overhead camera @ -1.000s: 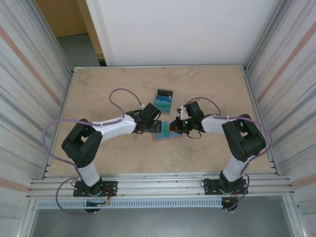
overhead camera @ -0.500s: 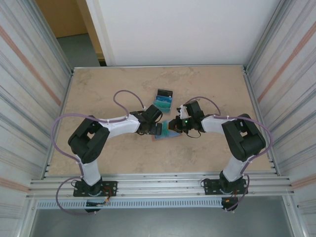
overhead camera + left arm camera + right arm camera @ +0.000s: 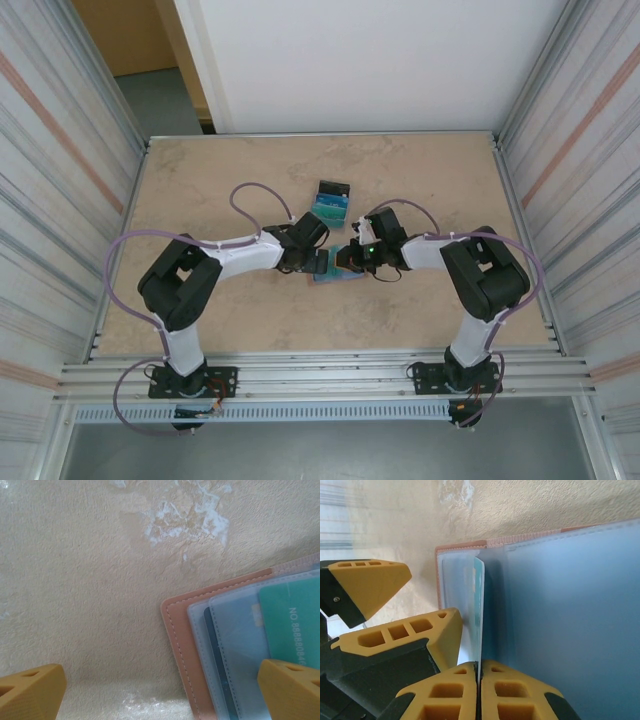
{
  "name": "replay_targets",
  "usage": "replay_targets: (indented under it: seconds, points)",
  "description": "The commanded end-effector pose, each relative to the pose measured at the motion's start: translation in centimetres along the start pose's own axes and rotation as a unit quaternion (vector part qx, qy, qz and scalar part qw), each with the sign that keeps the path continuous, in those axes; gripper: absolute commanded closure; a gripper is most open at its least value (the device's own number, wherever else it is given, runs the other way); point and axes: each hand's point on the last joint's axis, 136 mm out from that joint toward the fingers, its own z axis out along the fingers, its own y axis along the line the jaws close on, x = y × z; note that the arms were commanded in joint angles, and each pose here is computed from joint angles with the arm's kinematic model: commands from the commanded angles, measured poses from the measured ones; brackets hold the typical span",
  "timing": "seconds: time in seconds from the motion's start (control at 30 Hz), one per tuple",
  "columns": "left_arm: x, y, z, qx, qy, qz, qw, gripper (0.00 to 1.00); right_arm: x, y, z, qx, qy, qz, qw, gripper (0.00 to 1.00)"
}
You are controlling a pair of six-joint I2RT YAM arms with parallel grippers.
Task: Take the credit cards out of the card holder
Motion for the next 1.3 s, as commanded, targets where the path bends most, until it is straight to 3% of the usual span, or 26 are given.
replay_targets:
  seconds: [0.0, 0.3, 0.57, 0.73, 0.93, 1.1, 1.27]
  points:
    - [1.4, 1.4, 0.5, -0.027, 0.021, 0.011, 0.999, 0.01, -0.5, 0.2, -1.2, 0.03, -0.02, -0.015, 0.999, 0.93]
    - [0.5, 3.3, 0.1, -0.046, 0.01, 0.008, 0.999, 0.01, -0.2, -0.7, -3.6, 0.106, -0.033, -0.043, 0.993, 0.94]
    - [-1.0, 2.6, -1.8, -0.028, -0.015, 0.025, 0.999, 0.01, -2.0, 1.4, -6.3, 0.173, -0.06, -0.154, 0.971, 0.94]
    - [-1.5, 1.8, -4.3, -0.001, -0.038, 0.023, 0.999, 0.01, -4.4, 4.1, -7.6, 0.196, -0.07, -0.257, 0.944, 0.94]
    - [-1.9, 1.7, -7.3, 0.036, -0.069, -0.005, 0.997, 0.01, -8.0, 6.6, -8.0, 0.221, -0.072, -0.384, 0.894, 0.96]
    - [-1.6, 3.2, -8.9, 0.029, -0.094, -0.034, 0.995, 0.01, -10.6, 7.4, -6.8, 0.234, -0.058, -0.463, 0.853, 0.99]
    - [-0.9, 5.5, -9.5, 0.014, -0.104, -0.075, 0.992, 0.01, -13.0, 6.7, -5.1, 0.251, -0.036, -0.5, 0.828, 1.0]
